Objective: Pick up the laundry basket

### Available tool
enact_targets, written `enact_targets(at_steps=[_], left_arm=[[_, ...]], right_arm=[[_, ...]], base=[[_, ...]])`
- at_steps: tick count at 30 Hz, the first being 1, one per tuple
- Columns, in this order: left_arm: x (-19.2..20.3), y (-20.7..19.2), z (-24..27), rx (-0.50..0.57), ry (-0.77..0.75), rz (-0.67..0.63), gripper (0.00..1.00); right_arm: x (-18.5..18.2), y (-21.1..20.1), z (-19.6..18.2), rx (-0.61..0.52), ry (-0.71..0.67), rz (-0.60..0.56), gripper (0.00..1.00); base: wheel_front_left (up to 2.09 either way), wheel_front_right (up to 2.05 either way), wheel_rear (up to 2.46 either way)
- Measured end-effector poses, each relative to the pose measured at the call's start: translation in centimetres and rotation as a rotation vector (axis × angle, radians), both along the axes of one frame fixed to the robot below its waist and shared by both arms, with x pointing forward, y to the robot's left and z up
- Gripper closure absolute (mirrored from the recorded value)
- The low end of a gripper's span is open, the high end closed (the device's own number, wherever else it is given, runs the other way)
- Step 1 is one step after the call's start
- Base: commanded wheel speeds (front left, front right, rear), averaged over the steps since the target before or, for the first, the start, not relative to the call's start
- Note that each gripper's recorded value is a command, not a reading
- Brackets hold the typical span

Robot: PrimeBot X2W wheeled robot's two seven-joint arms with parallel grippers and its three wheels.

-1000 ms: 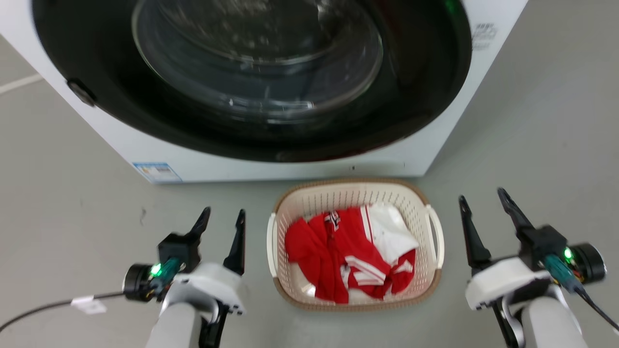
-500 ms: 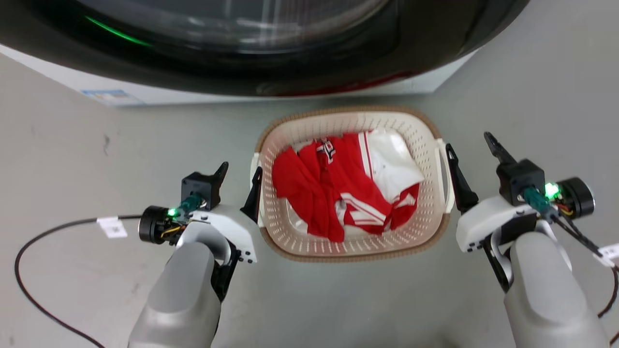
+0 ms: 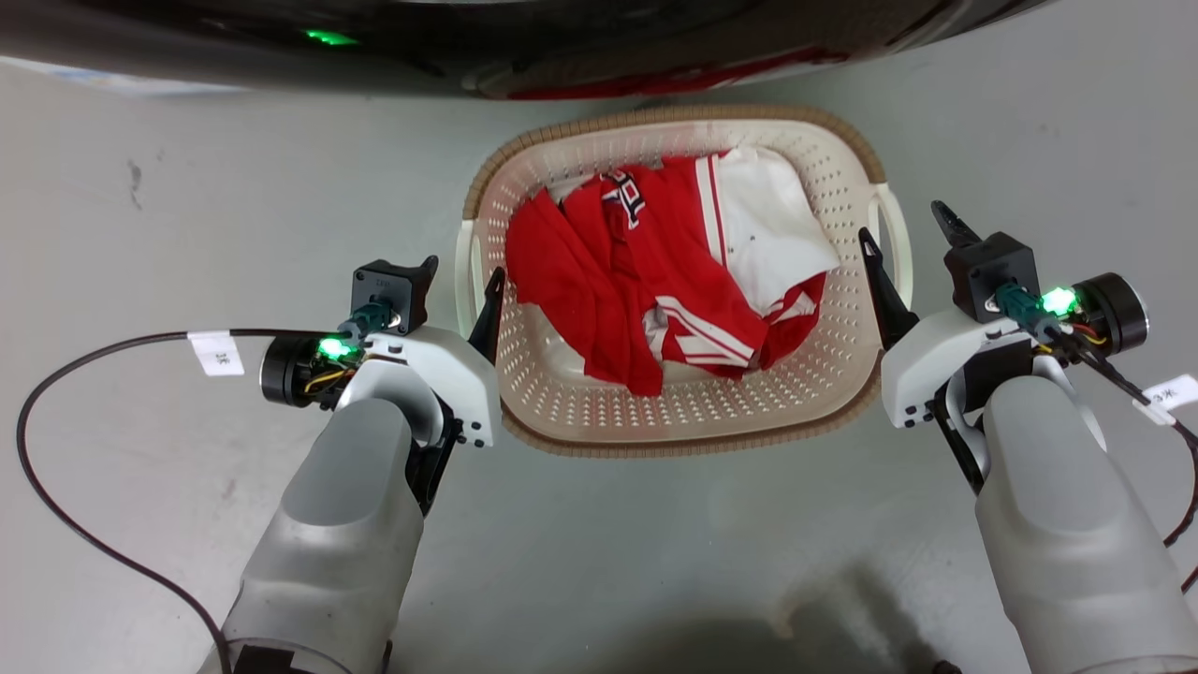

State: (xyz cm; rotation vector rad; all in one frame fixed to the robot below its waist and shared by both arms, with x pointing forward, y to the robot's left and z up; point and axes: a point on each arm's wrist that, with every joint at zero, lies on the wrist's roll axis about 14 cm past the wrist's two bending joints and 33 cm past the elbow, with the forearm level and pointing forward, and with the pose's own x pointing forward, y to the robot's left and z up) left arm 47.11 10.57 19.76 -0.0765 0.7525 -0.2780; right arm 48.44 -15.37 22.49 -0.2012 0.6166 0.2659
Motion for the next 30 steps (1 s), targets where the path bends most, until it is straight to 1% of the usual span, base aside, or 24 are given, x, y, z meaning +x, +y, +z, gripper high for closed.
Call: enact_targets(at_steps=[7,10,11,22,23,24,30], left_arm=[[-0.1,-0.4,-2.3,-0.007,0.042,-0.008,0.00],[-0.3,-0.5,-3.1,-0.009,0.057,-0.014,0.00],[-0.2,-0.7,-3.7,-0.008,0.065,-0.025,0.00],[-0.1,-1.4,-4.8,-0.011,0.076,-0.055,0.00],[0.1,-1.4,-4.7,-0.010,0.070,-0.061,0.56],[0.2,-1.5,-4.8,-0.009,0.067,-0.064,1.00],[0.0,-1.0,-5.1,0.005,0.081,-0.058,1.00]], right_arm=[[-1.1,-0.2,-3.7,-0.018,0.105,0.006,0.00],[-1.8,-0.4,-5.2,-0.016,0.151,-0.009,0.00],[-2.1,-0.4,-6.2,-0.016,0.179,-0.009,0.00],[-2.8,0.1,-8.4,-0.009,0.252,-0.006,0.00],[-2.9,0.2,-8.6,-0.006,0.257,-0.006,0.75],[-2.9,0.3,-8.7,-0.004,0.260,-0.002,1.00],[-2.8,0.4,-8.8,0.003,0.266,-0.002,1.00]], base=[[0.00,0.00,0.00],[0.00,0.00,0.00],[0.00,0.00,0.00],[0.00,0.00,0.00],[0.00,0.00,0.00],[0.00,0.00,0.00],[0.00,0.00,0.00]])
